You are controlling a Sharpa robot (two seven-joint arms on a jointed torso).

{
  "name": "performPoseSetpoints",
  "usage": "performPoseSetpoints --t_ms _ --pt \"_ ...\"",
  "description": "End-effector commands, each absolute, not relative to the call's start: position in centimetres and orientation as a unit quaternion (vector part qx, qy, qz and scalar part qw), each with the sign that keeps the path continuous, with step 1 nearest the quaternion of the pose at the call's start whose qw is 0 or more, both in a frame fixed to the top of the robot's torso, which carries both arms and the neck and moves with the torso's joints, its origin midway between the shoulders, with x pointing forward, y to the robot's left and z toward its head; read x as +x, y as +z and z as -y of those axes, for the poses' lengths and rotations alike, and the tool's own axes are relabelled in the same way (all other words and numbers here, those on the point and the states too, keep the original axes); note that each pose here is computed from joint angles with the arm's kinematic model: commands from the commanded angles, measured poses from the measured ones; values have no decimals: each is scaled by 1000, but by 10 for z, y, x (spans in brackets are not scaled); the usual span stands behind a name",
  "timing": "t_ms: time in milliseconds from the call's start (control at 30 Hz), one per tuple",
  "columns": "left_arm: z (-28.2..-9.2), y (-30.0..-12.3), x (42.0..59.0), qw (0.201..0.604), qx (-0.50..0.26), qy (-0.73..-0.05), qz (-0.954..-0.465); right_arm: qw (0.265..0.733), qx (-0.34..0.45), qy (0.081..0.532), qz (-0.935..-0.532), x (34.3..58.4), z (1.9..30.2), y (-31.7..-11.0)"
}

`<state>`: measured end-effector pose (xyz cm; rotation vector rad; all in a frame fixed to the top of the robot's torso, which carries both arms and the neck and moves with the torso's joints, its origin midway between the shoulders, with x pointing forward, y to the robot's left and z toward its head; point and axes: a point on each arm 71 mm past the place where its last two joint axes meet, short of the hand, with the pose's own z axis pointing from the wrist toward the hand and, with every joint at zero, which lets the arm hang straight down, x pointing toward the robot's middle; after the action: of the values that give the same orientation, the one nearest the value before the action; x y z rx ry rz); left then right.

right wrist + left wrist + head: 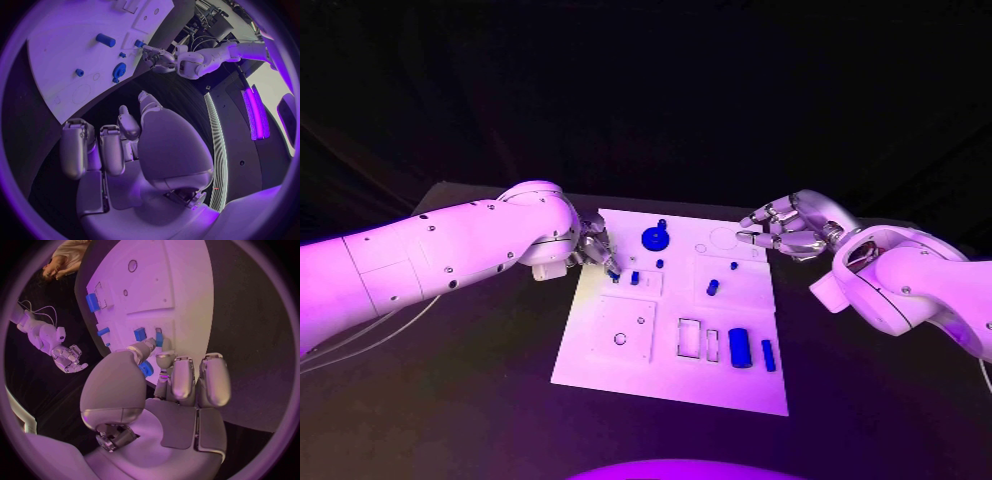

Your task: Assemble the parts on the task board

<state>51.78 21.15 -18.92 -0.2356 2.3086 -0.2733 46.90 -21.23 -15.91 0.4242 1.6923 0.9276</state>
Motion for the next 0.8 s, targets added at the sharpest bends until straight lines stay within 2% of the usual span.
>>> performPoseSetpoints --t_ms 33,800 --pt "-211 -191 516 384 -83 -102 -914 548 174 395 -717 468 211 -159" --pt "-209 -191 514 377 -74 -101 -918 547 174 395 -717 468 211 -160"
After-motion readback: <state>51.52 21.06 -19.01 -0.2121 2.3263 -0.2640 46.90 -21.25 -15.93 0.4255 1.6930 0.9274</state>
